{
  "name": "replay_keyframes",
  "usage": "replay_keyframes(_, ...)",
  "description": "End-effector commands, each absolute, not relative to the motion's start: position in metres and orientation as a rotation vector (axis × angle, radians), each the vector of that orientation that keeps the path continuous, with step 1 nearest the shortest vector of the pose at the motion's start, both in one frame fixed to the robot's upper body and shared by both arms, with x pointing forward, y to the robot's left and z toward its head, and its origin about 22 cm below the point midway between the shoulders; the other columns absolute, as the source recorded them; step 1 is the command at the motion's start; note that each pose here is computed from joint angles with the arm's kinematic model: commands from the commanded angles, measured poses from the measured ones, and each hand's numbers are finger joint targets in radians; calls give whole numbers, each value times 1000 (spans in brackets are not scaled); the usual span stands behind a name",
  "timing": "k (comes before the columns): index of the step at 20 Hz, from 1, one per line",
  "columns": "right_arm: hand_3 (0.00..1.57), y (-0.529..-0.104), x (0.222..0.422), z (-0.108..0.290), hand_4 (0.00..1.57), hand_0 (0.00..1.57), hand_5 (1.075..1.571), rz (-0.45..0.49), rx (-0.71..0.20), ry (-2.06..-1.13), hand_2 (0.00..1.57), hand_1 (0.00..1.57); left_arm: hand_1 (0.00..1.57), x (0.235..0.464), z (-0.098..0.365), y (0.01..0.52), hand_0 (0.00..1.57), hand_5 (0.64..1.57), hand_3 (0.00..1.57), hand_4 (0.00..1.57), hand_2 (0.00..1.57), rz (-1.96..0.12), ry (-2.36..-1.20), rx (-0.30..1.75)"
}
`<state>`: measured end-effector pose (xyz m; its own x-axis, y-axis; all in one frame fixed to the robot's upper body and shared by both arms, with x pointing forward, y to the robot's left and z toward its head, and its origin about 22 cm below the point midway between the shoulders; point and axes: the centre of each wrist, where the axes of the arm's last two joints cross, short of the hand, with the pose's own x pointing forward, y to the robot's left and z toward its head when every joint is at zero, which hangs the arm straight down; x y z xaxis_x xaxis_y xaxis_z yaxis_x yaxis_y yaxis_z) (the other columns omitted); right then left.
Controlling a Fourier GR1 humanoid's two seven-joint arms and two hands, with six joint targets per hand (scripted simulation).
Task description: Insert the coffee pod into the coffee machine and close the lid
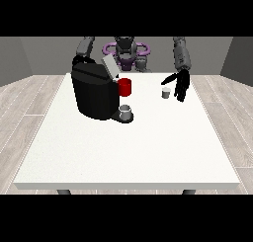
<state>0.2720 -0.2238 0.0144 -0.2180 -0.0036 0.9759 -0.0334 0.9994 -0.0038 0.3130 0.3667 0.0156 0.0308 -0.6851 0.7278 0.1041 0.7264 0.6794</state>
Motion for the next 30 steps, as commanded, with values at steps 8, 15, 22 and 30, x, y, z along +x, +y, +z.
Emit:
replay_keyframes(8,0,-223,293,28,354,0,1571,35,-26,-1831,0,0,0,345,27,389,0,1571,0,0,0,-804,-1301,576)
replay_keyframes(15,0,-222,293,8,374,0,1571,9,-33,-1799,0,0,0,349,22,386,0,1571,0,0,371,-812,-1221,531)
replay_keyframes(22,0,-229,293,3,389,0,1571,23,-21,-1752,0,0,399,351,-2,355,399,1571,591,0,704,-850,-1217,512)
replay_keyframes(30,0,-236,298,-7,328,0,1571,-63,-30,-1689,0,0,1182,343,-19,335,1182,1571,1083,0,1198,-1001,-1229,552)
